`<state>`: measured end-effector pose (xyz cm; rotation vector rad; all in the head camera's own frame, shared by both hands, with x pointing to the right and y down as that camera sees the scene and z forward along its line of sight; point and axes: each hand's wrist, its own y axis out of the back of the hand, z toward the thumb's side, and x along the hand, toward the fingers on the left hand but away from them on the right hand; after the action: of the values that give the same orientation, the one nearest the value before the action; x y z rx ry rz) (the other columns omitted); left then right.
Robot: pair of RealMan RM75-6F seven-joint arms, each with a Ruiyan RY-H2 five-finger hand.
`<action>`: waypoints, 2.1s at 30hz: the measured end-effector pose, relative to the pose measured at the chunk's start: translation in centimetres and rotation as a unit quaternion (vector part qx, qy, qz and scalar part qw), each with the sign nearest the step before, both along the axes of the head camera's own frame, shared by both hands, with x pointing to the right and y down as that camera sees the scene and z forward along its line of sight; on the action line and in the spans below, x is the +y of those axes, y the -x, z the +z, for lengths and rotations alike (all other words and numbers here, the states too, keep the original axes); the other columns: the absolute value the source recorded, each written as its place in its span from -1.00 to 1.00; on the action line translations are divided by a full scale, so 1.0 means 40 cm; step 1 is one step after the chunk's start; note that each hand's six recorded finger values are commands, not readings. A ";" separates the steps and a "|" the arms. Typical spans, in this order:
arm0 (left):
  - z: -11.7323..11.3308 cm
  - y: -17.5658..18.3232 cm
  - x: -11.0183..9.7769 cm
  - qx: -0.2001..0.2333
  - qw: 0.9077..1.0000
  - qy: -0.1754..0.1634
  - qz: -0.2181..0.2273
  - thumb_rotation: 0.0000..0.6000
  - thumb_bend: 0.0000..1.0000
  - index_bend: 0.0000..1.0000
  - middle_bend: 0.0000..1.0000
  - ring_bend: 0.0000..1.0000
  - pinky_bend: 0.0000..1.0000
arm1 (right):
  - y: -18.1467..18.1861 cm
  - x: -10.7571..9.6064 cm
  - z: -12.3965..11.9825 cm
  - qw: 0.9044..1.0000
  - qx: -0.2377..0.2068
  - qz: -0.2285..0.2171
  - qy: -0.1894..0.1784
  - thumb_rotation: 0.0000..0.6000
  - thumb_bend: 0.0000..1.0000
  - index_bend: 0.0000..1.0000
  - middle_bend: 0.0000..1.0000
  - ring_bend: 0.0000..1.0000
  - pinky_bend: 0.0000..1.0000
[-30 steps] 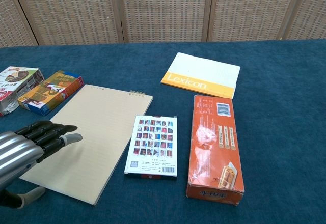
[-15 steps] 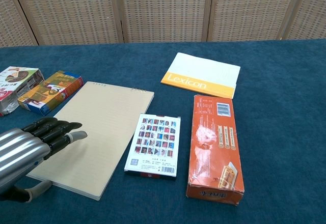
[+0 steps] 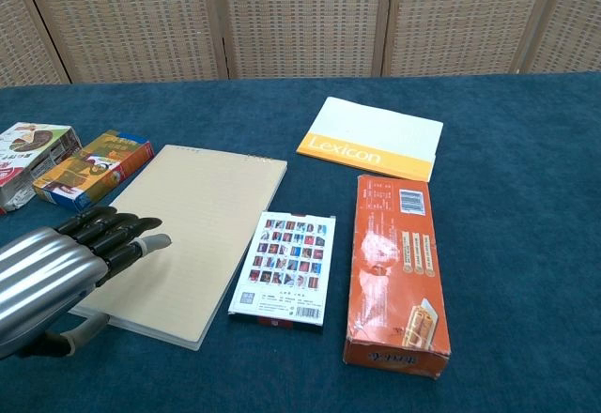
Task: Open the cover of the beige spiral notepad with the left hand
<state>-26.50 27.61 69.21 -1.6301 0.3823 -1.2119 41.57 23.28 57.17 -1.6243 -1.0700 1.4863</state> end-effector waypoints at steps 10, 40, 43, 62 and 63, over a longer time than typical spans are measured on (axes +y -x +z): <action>0.011 -0.041 -0.028 -0.004 0.999 -0.026 0.020 1.00 0.01 -0.98 -1.00 -1.00 -1.00 | -0.002 -0.001 -0.001 1.000 -0.003 0.002 -0.001 1.00 -1.00 -1.00 -1.00 -1.00 -1.00; 0.040 -0.033 -0.110 -0.022 0.999 -0.028 -0.025 1.00 0.16 -0.97 -1.00 -1.00 -1.00 | -0.001 0.000 0.000 1.000 -0.012 0.008 0.002 1.00 -1.00 -1.00 -1.00 -1.00 -1.00; 0.041 -0.033 -0.120 -0.022 0.999 -0.028 -0.030 1.00 0.16 -0.97 -1.00 -1.00 -1.00 | -0.001 0.000 0.000 1.000 -0.012 0.008 0.002 1.00 -1.00 -1.00 -1.00 -1.00 -1.00; 0.046 -0.017 -0.206 -0.039 0.996 -0.043 -0.072 1.00 0.17 -0.95 -1.00 -1.00 -1.00 | -0.002 0.000 0.003 1.000 -0.021 0.016 0.005 1.00 -1.00 -1.00 -1.00 -1.00 -1.00; 0.046 -0.015 -0.210 -0.040 0.996 -0.045 -0.073 1.00 0.18 -0.92 -1.00 -1.00 -1.00 | -0.002 0.000 0.003 1.000 -0.021 0.016 0.005 1.00 -1.00 -1.00 -1.00 -1.00 -1.00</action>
<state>-25.89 19.19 71.04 -1.4921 0.5049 -1.3457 41.64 23.28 57.28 -1.6595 -1.1177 1.4855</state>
